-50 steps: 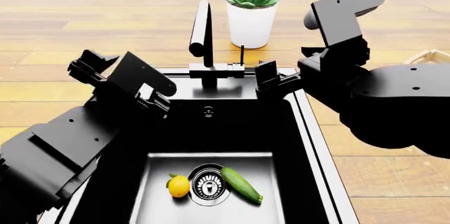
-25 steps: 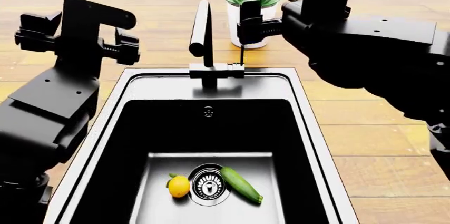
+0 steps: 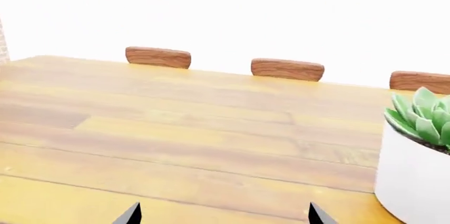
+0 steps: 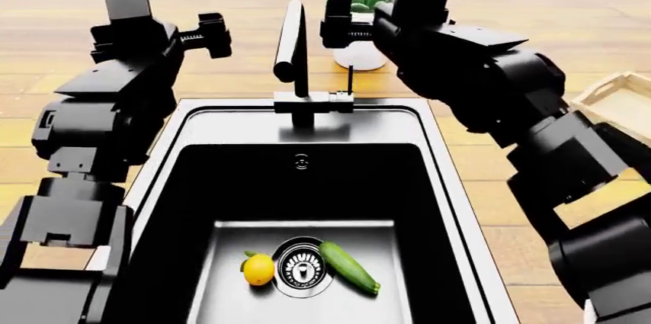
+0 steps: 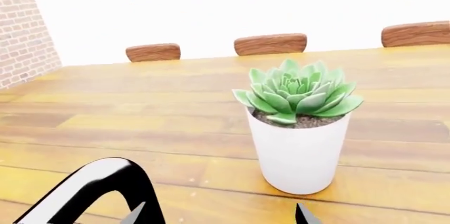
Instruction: Pick up the fruits and vegetables and place them in the sink. Turn on the sink faucet to wash them. Then turn the sink off and put them in the tray.
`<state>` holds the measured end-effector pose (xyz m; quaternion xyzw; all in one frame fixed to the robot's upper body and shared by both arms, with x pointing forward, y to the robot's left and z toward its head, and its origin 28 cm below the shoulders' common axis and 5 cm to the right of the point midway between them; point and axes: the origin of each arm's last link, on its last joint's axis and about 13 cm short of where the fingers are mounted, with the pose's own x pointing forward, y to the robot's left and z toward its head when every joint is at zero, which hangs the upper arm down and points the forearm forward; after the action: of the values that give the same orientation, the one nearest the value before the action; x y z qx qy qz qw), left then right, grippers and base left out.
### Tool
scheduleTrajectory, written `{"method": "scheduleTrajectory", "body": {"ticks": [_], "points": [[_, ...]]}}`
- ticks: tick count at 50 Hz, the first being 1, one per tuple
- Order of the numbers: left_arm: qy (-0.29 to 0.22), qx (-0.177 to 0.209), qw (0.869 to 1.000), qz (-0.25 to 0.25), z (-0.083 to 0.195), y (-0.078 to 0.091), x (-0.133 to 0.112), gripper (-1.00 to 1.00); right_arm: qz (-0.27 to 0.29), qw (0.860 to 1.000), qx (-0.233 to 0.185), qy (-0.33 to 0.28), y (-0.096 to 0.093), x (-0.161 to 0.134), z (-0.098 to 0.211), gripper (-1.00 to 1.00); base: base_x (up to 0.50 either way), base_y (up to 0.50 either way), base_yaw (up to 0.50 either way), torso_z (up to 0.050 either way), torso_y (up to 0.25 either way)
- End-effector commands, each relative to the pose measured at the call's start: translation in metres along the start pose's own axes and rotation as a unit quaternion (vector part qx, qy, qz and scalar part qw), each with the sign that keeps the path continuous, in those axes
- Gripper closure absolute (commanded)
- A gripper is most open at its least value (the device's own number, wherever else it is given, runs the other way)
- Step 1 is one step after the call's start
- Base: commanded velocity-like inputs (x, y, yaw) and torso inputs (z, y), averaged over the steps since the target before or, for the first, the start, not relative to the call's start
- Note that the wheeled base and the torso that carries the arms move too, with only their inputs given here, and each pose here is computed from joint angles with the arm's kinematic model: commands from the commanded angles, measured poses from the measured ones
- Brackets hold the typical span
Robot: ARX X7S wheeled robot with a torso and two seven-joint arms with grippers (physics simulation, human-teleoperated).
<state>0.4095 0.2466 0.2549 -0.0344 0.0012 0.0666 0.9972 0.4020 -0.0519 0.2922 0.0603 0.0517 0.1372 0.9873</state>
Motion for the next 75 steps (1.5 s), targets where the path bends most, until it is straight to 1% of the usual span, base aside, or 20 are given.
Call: {"method": "scheduleTrajectory", "body": {"ticks": [1, 6, 14, 26, 34, 37, 41, 44, 45, 50, 53, 57, 66, 69, 75], "points": [[0.042, -0.043, 0.998, -0.031, -0.007, -0.012, 0.016, -1.00, 0.004, 1.000, 0.003, 0.023, 0.002, 0.025, -0.021, -1.00, 0.00, 0.00, 0.00, 0.000, 0.000], [0.048, -0.036, 0.998, -0.032, -0.011, -0.013, 0.018, -1.00, 0.003, 0.999, 0.007, 0.033, 0.002, 0.031, -0.031, -1.00, 0.00, 0.00, 0.00, 0.000, 0.000], [0.059, -0.023, 0.998, -0.031, -0.017, -0.013, 0.020, -1.00, 0.006, 0.999, 0.006, 0.050, 0.004, 0.032, -0.044, -1.00, 0.00, 0.00, 0.00, 0.000, 0.000], [0.072, -0.020, 0.997, -0.036, -0.025, -0.013, 0.021, -1.00, 0.015, 0.996, 0.003, 0.084, 0.005, 0.031, -0.067, -1.00, 0.00, 0.00, 0.00, 0.000, 0.000], [0.077, -0.017, 0.996, -0.039, -0.028, -0.014, 0.021, -1.00, 0.005, 0.996, 0.011, 0.084, 0.002, 0.031, -0.070, -1.00, 0.00, 0.00, 0.00, 0.000, 0.000], [0.076, -0.002, 0.996, -0.042, -0.029, -0.014, 0.020, -1.00, 0.001, 0.997, 0.011, 0.082, 0.001, 0.031, -0.069, -1.00, 0.00, 0.00, 0.00, 0.000, 0.000], [0.073, -0.007, 0.996, -0.041, -0.029, -0.013, 0.021, -1.00, -0.003, 0.997, 0.014, 0.076, 0.000, 0.032, -0.067, -1.00, 0.00, 0.00, 0.00, 0.000, 0.000], [0.073, 0.012, 0.996, -0.043, -0.030, -0.014, 0.020, -1.00, 0.000, 0.997, 0.014, 0.074, 0.001, 0.032, -0.067, -1.00, 0.00, 0.00, 0.00, 0.000, -0.077], [0.072, 0.013, 0.996, -0.044, -0.030, -0.014, 0.020, -1.00, 0.001, 0.997, 0.014, 0.074, 0.001, 0.032, -0.067, -1.00, 0.00, 0.00, 0.00, 0.000, -0.250], [0.071, 0.004, 0.997, -0.039, -0.031, -0.013, 0.021, -1.00, 0.002, 0.997, 0.016, 0.075, 0.001, 0.032, -0.068, -1.00, 0.00, 0.00, 0.00, 0.000, -0.248], [0.075, -0.007, 0.996, -0.038, -0.033, -0.012, 0.021, -1.00, 0.003, 0.997, 0.016, 0.076, 0.001, 0.032, -0.069, -1.00, 0.00, 0.00, 0.00, 0.000, 0.000], [0.076, -0.013, 0.996, -0.036, -0.033, -0.011, 0.022, -1.00, 0.005, 0.998, 0.016, 0.065, 0.003, 0.032, -0.061, -1.00, 0.00, 0.00, 0.00, 0.000, 0.000], [0.071, -0.021, 0.996, -0.040, -0.026, -0.012, 0.021, -1.00, 0.005, 1.000, 0.016, 0.011, 0.005, 0.032, -0.027, -1.00, 0.00, 0.00, 0.00, 0.000, 0.000], [0.066, -0.025, 0.997, -0.043, -0.019, -0.013, 0.020, -1.00, -0.001, 1.000, 0.009, 0.003, 0.005, 0.030, -0.019, -1.00, 0.00, 0.00, 0.00, 0.000, 0.000], [0.041, -0.035, 0.997, -0.051, 0.005, -0.014, 0.016, -1.00, -0.013, 1.000, -0.001, -0.001, 0.003, 0.026, -0.012, -1.00, 0.00, 0.00, 0.00, 0.000, 0.000]]}}
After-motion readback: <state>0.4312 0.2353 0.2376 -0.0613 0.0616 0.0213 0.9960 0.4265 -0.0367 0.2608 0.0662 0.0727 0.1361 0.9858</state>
